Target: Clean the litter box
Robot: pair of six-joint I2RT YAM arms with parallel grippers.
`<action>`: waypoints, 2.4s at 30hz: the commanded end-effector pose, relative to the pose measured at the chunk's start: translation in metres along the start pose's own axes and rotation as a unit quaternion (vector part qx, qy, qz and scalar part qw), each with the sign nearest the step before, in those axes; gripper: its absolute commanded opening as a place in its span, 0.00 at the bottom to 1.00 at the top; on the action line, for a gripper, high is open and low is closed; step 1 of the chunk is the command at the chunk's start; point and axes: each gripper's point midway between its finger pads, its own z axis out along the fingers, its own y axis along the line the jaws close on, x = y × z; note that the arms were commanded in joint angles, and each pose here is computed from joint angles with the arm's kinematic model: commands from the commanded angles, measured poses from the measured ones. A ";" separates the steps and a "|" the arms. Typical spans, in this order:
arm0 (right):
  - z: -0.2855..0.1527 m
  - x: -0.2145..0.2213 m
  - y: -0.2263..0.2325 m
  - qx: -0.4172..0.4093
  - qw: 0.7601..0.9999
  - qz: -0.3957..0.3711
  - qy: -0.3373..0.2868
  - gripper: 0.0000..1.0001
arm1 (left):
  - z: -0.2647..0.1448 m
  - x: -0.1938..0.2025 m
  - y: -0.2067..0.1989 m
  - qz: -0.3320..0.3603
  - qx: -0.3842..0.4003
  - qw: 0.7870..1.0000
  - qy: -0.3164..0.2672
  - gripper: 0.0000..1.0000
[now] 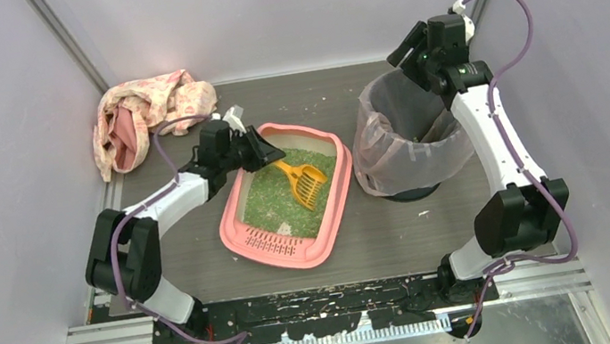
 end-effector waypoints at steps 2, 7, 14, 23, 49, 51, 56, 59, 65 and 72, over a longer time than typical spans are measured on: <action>-0.023 -0.021 0.012 -0.022 0.999 -0.018 -0.032 0.69 | 0.015 0.009 -0.023 -0.019 0.050 0.999 -0.006 0.00; -0.021 -0.020 0.009 -0.019 0.999 -0.018 -0.029 0.69 | 0.014 0.030 -0.039 -0.062 0.081 0.994 0.040 0.00; -0.018 -0.011 0.006 -0.023 1.000 -0.005 -0.018 0.69 | 0.001 0.038 -0.041 -0.096 0.078 0.990 0.063 0.00; -0.020 -0.008 0.005 -0.023 1.000 -0.005 -0.014 0.69 | -0.010 0.009 -0.029 -0.162 0.131 0.978 0.031 0.00; -0.019 0.002 -0.003 -0.023 1.000 0.013 -0.016 0.69 | -0.064 -0.057 -0.004 -0.129 0.095 0.987 -0.012 0.00; -0.020 0.002 -0.005 -0.022 0.999 0.017 -0.020 0.69 | -0.070 -0.064 -0.004 -0.138 0.106 0.985 -0.015 0.00; -0.026 0.003 -0.009 -0.027 0.999 0.027 -0.032 0.69 | -0.088 -0.080 0.006 -0.163 0.134 0.977 -0.027 0.00; -0.030 0.003 -0.011 -0.029 0.998 0.030 -0.040 0.69 | -0.099 -0.085 0.023 -0.203 0.164 0.964 -0.042 0.00; -0.033 0.004 -0.016 -0.030 0.998 0.029 -0.049 0.69 | -0.112 -0.081 0.024 -0.230 0.193 0.952 -0.051 0.00; -0.032 0.011 -0.023 -0.033 0.997 0.036 -0.052 0.69 | -0.103 -0.076 0.008 -0.264 0.235 0.933 -0.062 0.00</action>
